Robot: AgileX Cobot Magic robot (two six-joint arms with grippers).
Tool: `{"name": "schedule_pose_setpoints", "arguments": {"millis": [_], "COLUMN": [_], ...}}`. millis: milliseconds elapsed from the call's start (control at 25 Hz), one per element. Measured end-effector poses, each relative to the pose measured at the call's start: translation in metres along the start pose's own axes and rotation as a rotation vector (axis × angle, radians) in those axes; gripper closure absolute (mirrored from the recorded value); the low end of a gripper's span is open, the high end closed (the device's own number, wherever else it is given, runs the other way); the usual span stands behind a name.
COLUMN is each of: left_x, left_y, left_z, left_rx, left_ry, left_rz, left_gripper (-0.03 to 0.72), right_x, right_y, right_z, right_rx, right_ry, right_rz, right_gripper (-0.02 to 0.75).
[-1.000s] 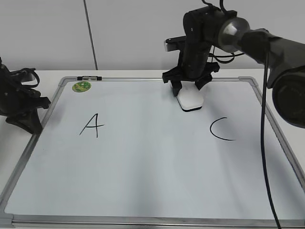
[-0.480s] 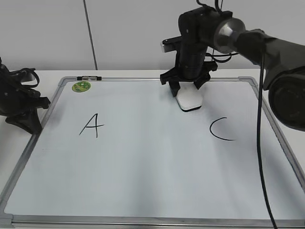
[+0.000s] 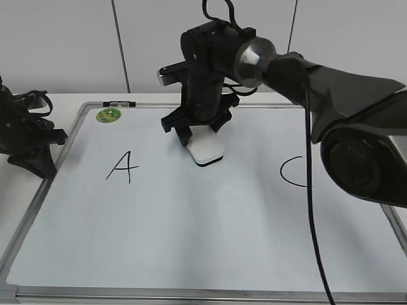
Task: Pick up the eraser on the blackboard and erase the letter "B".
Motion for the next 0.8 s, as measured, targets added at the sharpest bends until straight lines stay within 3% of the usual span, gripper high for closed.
{"name": "schedule_pose_setpoints", "arguments": {"millis": [200,800], "left_x": [0.0,0.0], "left_y": [0.0,0.0], "left_z": [0.0,0.0], "left_rx": [0.0,0.0], "left_ry": [0.0,-0.002], "left_rz": [0.0,0.0], "left_gripper": [0.663,0.663], "right_x": [0.014,0.137], "right_y": [-0.001,-0.018], "right_z": [-0.008,-0.021], "right_rx": [0.0,-0.014], "right_ry": [-0.02,-0.232], "right_rz": [0.01,0.035], "right_gripper": [0.197,0.198]}}
Point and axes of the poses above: a point on each arm's last joint axis where the gripper is mounted, x pointing back along that axis away from the gripper, y along the wrist's bending axis when the last joint is at zero, z = x × y, the point moved 1 cm from there along -x, pointing out along that axis toward the gripper, and after that the axes turned 4 degrees about x, right-handed, at the moved point
